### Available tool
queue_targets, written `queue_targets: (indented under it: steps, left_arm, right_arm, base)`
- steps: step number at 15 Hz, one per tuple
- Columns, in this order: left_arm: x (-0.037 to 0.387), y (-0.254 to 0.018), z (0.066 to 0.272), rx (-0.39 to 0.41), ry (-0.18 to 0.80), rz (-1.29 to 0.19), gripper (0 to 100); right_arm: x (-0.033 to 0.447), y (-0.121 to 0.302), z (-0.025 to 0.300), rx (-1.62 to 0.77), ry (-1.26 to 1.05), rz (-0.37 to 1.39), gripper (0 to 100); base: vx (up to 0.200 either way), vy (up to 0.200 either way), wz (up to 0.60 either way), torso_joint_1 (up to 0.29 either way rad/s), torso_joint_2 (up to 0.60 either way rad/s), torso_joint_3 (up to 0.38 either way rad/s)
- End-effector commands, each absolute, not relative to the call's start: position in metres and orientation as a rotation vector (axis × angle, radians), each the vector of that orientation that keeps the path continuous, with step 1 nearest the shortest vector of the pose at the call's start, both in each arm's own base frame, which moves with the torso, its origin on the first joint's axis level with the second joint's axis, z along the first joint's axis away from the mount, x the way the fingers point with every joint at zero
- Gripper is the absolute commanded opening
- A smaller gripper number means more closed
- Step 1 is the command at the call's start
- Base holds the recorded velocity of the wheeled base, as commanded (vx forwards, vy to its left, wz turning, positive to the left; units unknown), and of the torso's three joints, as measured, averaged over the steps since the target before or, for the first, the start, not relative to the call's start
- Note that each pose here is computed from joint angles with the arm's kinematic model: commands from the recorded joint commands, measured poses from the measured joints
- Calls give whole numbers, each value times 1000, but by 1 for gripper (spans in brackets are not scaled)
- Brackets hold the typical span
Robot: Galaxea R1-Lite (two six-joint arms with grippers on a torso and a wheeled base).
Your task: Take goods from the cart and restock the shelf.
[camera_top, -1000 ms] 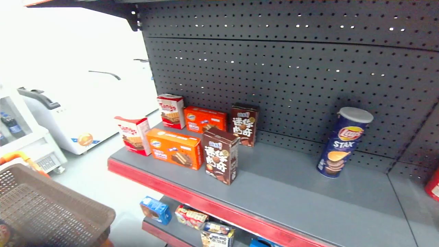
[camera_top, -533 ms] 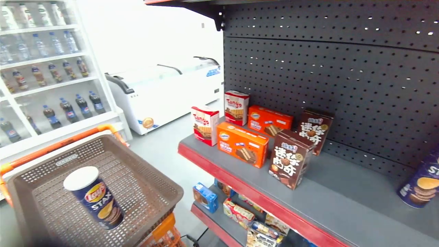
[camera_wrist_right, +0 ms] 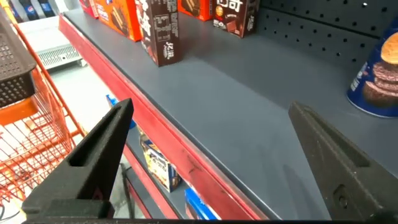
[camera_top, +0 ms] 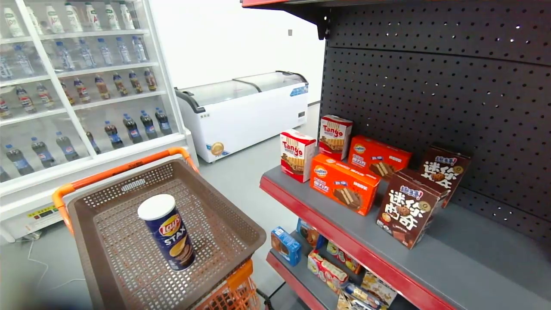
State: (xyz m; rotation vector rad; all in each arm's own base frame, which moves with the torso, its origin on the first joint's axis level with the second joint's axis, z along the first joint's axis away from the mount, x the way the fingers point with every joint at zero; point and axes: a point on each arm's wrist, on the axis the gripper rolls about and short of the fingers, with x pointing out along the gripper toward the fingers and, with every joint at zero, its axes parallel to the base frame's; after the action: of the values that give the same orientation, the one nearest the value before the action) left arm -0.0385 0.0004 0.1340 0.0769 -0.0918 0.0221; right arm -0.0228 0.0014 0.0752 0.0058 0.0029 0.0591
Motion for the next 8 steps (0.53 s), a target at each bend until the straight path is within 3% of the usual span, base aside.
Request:
queue_targets:
  steps: [1, 3, 4, 5, 8]
  left_arm:
    - [-3, 1, 235, 200, 152, 17, 100]
    - [43, 2, 259, 255, 322, 30, 100]
    - [62, 2, 262, 290, 373, 50, 100]
    - [89, 4, 261, 299, 467, 117, 100]
    - [127, 5, 250, 267, 589, 113, 100]
  right_arm:
    - [-23, 1, 75, 6, 2, 60, 100]
    - [-23, 1, 75, 6, 2, 60, 100]
    - [-23, 1, 75, 6, 5, 60, 100]
    - [-23, 1, 75, 6, 3, 60, 100]
    - [-23, 1, 75, 6, 5, 60, 100]
  base:
    - [0, 0, 0, 0, 0, 0]
    - [0, 0, 0, 0, 0, 0]
    - [0, 0, 0, 0, 0, 0]
    - [0, 0, 0, 0, 0, 0]
    - [0, 0, 0, 0, 0, 0]
